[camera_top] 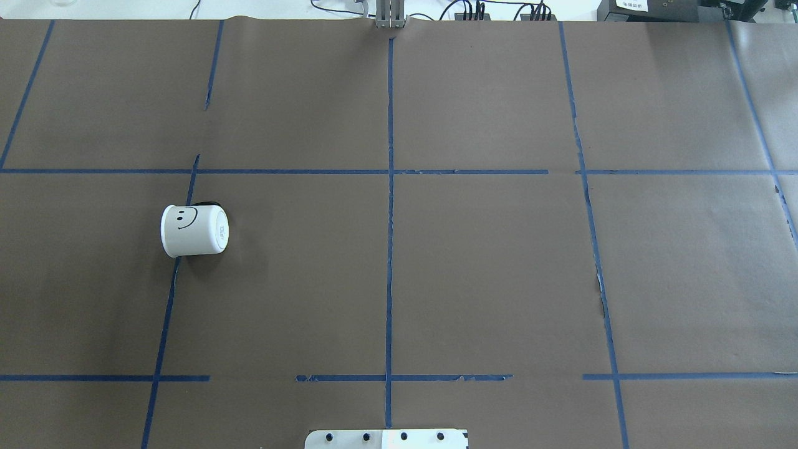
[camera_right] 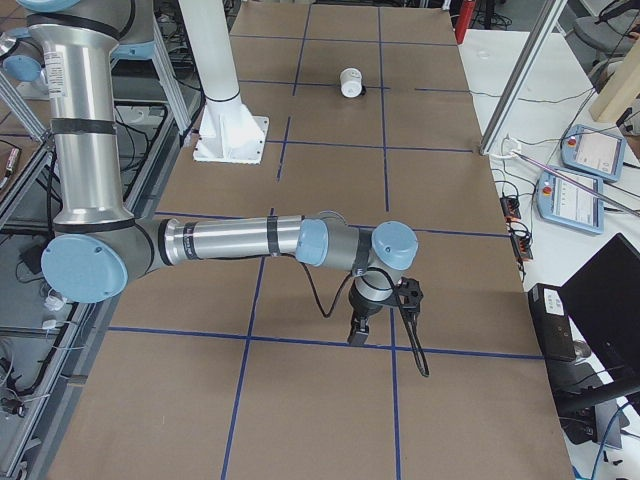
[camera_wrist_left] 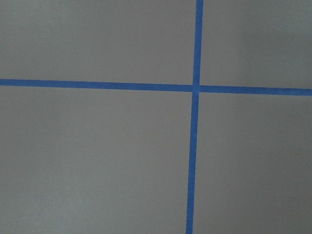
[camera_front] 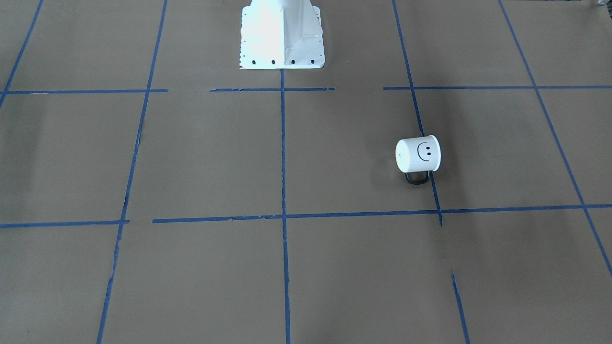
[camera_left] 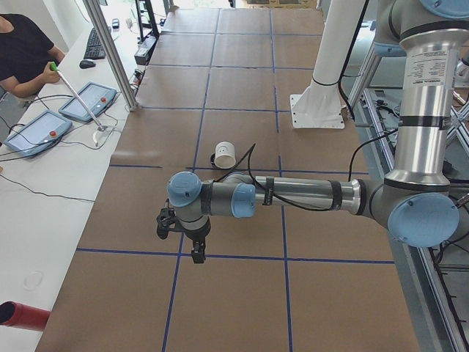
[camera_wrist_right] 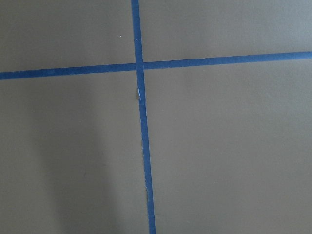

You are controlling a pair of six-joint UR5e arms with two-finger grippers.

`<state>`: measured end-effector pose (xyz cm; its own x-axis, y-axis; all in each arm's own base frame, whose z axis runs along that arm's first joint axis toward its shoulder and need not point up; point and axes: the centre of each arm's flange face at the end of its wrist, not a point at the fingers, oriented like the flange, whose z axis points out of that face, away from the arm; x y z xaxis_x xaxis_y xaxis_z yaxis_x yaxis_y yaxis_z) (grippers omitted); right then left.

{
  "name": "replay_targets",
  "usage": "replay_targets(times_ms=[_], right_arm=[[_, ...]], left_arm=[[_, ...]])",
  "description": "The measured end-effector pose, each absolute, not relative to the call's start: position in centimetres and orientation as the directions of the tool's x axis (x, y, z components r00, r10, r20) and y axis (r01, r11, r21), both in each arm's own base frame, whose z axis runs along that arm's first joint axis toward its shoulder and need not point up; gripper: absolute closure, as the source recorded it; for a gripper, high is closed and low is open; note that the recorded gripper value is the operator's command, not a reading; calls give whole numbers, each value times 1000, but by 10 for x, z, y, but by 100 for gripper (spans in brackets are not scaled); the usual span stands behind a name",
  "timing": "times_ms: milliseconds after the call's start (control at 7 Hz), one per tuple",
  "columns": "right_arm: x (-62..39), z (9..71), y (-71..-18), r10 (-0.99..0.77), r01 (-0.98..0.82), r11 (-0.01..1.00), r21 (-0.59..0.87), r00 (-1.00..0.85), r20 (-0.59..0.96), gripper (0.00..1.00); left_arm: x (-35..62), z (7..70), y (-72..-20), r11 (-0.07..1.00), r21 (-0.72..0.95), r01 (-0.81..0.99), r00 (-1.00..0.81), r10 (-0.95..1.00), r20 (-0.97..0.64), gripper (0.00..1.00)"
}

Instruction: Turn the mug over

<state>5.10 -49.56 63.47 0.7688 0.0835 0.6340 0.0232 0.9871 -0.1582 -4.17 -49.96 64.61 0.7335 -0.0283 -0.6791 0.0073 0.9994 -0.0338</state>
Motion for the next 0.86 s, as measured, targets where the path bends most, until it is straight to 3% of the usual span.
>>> replay_targets(times_ms=[429, 857], right_arm=[[51, 635, -496, 83, 23, 987, -158, 769, 634, 0], [51, 634, -496, 83, 23, 987, -157, 769, 634, 0]], left_arm=[[-41, 637, -505, 1000, 9, -12, 734, 15, -679, 0], [-32, 589, -543, 993, 111, -24, 724, 94, -683, 0]])
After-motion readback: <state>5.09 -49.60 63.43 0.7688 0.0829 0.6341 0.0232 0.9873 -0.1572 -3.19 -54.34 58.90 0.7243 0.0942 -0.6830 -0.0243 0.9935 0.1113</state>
